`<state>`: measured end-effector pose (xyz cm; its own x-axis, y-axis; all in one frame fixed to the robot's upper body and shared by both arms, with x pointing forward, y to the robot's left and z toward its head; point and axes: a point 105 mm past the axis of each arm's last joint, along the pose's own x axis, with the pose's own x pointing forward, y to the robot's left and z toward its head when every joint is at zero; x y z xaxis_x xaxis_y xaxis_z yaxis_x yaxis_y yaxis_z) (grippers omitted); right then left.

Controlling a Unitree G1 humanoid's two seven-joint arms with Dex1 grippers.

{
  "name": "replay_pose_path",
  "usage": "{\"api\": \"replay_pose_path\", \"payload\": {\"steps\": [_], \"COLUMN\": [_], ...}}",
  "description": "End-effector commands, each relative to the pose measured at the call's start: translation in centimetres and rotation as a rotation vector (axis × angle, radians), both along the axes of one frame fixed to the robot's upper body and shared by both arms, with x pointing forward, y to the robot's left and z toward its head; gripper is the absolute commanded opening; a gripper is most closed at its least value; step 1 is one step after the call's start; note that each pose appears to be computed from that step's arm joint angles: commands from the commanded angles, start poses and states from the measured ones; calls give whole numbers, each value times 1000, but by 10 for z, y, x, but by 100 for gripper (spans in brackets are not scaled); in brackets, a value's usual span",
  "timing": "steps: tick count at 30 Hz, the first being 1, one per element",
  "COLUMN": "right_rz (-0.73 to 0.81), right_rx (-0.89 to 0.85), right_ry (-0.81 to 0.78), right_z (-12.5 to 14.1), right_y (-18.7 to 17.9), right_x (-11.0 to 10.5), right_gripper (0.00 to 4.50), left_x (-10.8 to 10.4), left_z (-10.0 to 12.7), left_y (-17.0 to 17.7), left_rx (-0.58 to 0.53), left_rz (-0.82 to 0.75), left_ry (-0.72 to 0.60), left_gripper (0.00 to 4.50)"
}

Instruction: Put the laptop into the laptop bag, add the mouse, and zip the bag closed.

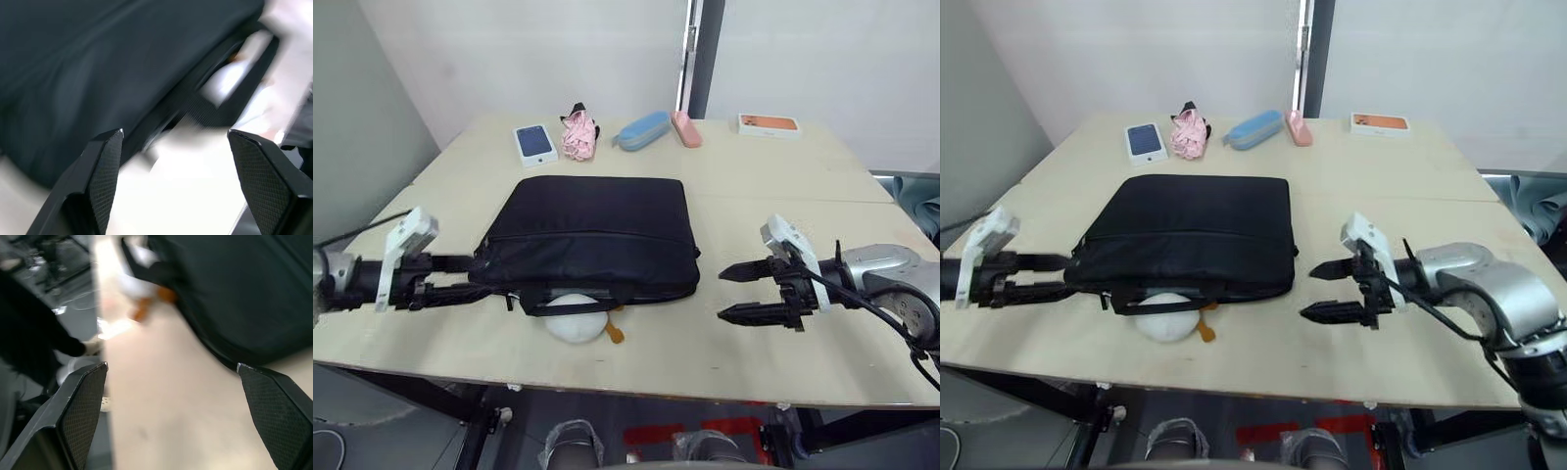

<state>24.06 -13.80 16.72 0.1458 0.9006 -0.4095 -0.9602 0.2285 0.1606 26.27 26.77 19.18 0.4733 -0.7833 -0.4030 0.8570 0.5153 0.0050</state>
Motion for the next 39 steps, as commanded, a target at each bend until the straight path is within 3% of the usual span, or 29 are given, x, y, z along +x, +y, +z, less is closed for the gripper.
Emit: {"api": "replay_pose_path", "payload": {"steps": [1,6,13,18,23,24,25,27,32,36,39], "right_rz": [75,81,69,27,-27,-22,-19,-16,-6,57,80], "right_rx": [89,137,183,188,84,69,59,51,55,106,108], "right_ry": [-99,-125,-139,-96,43,49,55,58,54,71,75], "right_z": [20,25,31,21,-16,-21,-25,-28,-24,-13,-11], "right_y": [16,26,35,44,52,54,55,56,55,54,51], "right_x": [-12,-17,-23,-22,-19,-20,-20,-20,-21,-37,-44], "right_gripper": [444,444,444,450,450,450,450,450,450,450,450], "left_x": [12,26,42,58,76,77,77,72,35,-1,-32], "left_z": [26,23,7,-15,-31,-30,-28,-23,-4,-10,-29], "left_y": [-35,-73,-95,-90,-87,-89,-91,-93,-105,-116,-121], "left_rx": [-50,-99,-141,-141,-106,-116,-132,-162,-200,-167,-100], "left_rz": [-92,-228,-347,-387,-380,-386,-391,-409,-550,-666,-751], "left_ry": [-167,-204,-178,-98,-70,-64,-41,0,17,66,132], "left_gripper": [357,357,357,205,31,4,4,4,4,4,4]}}
